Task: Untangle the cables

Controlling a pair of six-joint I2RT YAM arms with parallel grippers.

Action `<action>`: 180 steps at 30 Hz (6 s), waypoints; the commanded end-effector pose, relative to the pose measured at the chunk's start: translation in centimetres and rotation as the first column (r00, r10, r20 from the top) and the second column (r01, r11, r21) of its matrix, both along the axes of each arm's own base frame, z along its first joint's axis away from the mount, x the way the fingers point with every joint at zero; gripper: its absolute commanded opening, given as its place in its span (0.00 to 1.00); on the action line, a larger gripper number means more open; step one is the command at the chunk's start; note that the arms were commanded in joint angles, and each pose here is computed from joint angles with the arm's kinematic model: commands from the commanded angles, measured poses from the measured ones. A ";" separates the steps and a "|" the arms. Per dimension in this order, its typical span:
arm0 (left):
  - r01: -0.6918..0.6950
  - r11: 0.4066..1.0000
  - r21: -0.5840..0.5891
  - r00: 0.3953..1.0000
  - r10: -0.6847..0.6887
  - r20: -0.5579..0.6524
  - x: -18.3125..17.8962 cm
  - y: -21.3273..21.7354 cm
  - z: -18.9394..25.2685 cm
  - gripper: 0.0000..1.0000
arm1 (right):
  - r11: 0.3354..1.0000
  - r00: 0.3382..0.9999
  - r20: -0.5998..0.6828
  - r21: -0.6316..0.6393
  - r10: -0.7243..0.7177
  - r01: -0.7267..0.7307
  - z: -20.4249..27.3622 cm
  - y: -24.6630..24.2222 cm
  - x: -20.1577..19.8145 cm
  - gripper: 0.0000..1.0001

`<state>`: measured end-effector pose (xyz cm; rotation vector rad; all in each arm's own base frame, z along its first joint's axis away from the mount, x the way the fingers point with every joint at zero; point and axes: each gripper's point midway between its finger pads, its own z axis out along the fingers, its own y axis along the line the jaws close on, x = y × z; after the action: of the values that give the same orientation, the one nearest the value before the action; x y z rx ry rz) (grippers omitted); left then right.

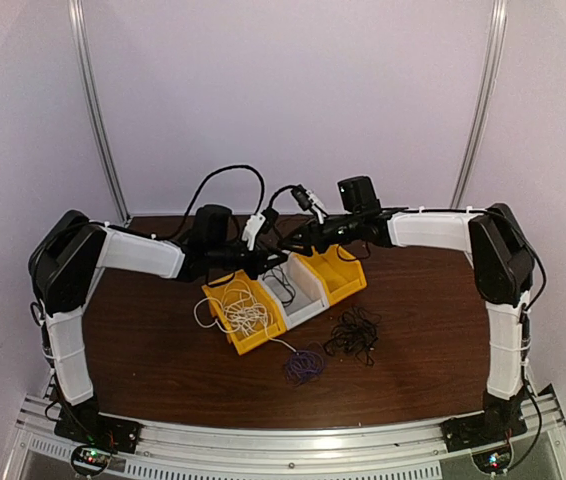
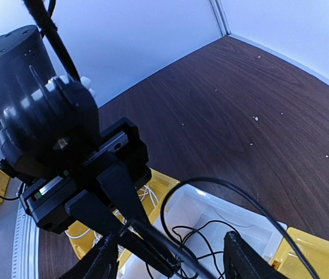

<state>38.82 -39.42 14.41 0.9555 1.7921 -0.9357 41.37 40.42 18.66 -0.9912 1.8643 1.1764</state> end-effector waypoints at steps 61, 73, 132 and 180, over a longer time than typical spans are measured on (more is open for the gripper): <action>-0.404 0.900 -0.166 0.872 0.433 0.226 -5.9 13.7 15.9 0.71 | 0.740 0.991 0.033 -0.662 -0.129 0.119 -15.6 -0.4 -1.6 0.00; -0.429 0.884 -0.184 0.849 0.464 0.251 -6.1 14.6 17.2 0.74 | 0.700 0.974 0.179 -0.678 -0.140 0.225 -8.7 -2.6 -1.6 0.36; -0.613 0.789 -0.040 0.763 0.604 0.229 -3.8 19.3 14.1 0.79 | 0.897 0.958 0.241 -0.440 0.154 -0.034 -5.5 7.3 -12.6 0.00; -0.569 0.819 -0.070 0.773 0.504 -0.384 -11.4 18.6 -4.4 0.68 | 0.883 0.932 0.354 -0.460 0.082 0.097 -0.6 3.1 -10.8 0.40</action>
<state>26.78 -19.76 9.44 0.1125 2.1270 -0.8251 30.57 45.11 16.66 -1.3812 1.8595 0.4978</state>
